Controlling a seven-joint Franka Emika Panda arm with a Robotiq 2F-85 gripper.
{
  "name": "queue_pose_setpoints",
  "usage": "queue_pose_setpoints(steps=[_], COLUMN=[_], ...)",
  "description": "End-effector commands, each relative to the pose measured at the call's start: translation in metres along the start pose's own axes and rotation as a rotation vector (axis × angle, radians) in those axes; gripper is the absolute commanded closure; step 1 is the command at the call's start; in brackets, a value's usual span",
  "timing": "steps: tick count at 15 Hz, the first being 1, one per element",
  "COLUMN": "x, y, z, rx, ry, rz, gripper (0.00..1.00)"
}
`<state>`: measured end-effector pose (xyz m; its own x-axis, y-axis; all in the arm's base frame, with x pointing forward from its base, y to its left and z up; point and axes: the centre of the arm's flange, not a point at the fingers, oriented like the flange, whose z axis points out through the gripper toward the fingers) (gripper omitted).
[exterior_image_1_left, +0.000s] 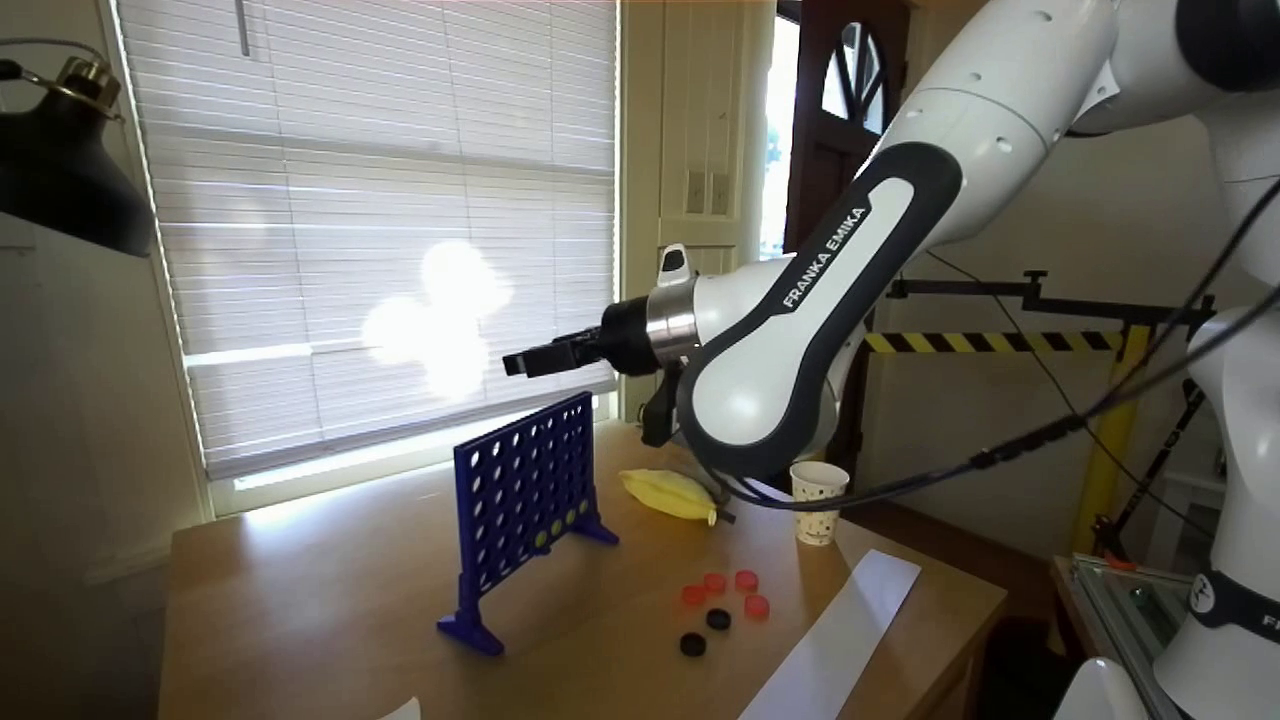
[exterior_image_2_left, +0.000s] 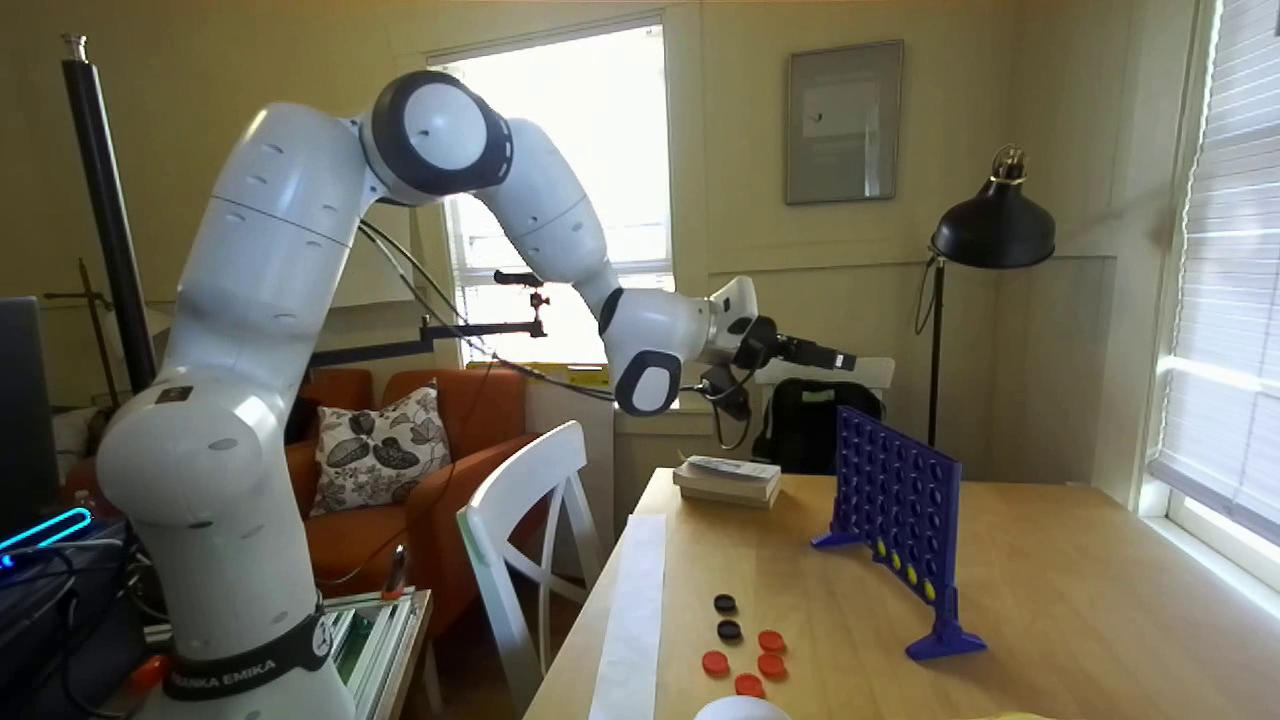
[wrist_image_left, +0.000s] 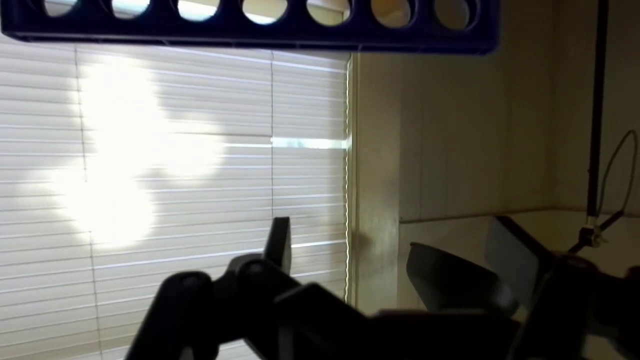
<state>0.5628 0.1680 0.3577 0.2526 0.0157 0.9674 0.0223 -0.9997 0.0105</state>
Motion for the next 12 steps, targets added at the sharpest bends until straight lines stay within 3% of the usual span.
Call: queue_pose_setpoints(steps=[1,7,12], x=[0.015,0.011,-0.015], y=[0.003,0.028,0.051], z=[-0.031,-0.047,-0.058], rx=[-0.011,0.012,0.051], ry=[-0.18,-0.476,-0.633], rz=[-0.026,-0.06,-0.083], gripper=[0.0,0.0,0.0])
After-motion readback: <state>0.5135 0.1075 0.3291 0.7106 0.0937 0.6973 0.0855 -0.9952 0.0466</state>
